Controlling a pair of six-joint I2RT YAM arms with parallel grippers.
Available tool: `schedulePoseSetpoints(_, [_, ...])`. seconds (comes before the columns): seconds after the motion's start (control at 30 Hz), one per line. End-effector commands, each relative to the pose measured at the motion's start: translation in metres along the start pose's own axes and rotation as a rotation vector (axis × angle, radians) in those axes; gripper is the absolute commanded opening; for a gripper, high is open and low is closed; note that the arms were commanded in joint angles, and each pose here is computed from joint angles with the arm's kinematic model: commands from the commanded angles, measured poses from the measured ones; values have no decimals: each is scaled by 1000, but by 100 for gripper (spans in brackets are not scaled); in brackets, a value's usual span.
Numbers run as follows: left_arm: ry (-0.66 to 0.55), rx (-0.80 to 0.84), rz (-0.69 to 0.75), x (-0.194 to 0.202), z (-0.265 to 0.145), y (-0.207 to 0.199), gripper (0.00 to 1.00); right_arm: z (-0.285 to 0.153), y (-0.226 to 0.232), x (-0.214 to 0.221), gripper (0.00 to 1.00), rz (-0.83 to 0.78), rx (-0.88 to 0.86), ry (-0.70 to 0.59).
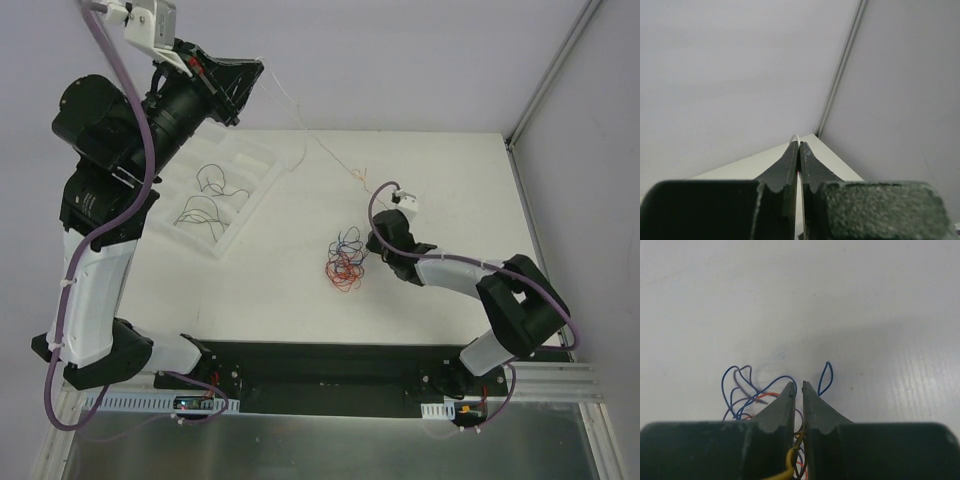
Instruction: Untangle the cables
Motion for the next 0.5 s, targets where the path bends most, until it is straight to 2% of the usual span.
schedulePoseSetpoints(0.0, [-199, -85, 94, -61, -36, 2, 0, 7, -13, -1, 12, 107, 24, 24])
schedulePoseSetpoints(0.17, [-292, -155, 141, -89, -66, 5, 0, 16, -27, -3, 12, 193, 52, 51])
schedulePoseSetpoints(0.3, [-314, -165, 151, -94, -80, 4, 0, 25, -39, 0, 12, 274, 74, 89])
schedulePoseSetpoints(0.47, [-339, -178, 155, -101, -92, 3, 0, 34, -59, -1, 2, 373, 116, 119])
Point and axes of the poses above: each gripper's point midway between its finger pads, its own z axis out along the fingers, its own y axis along the line the jaws close on, x = y × z, the point moved 3 cm from there along -z, back along the fingers, and after that the axes turned 4 degrees about -z, right-handed, at the moved point
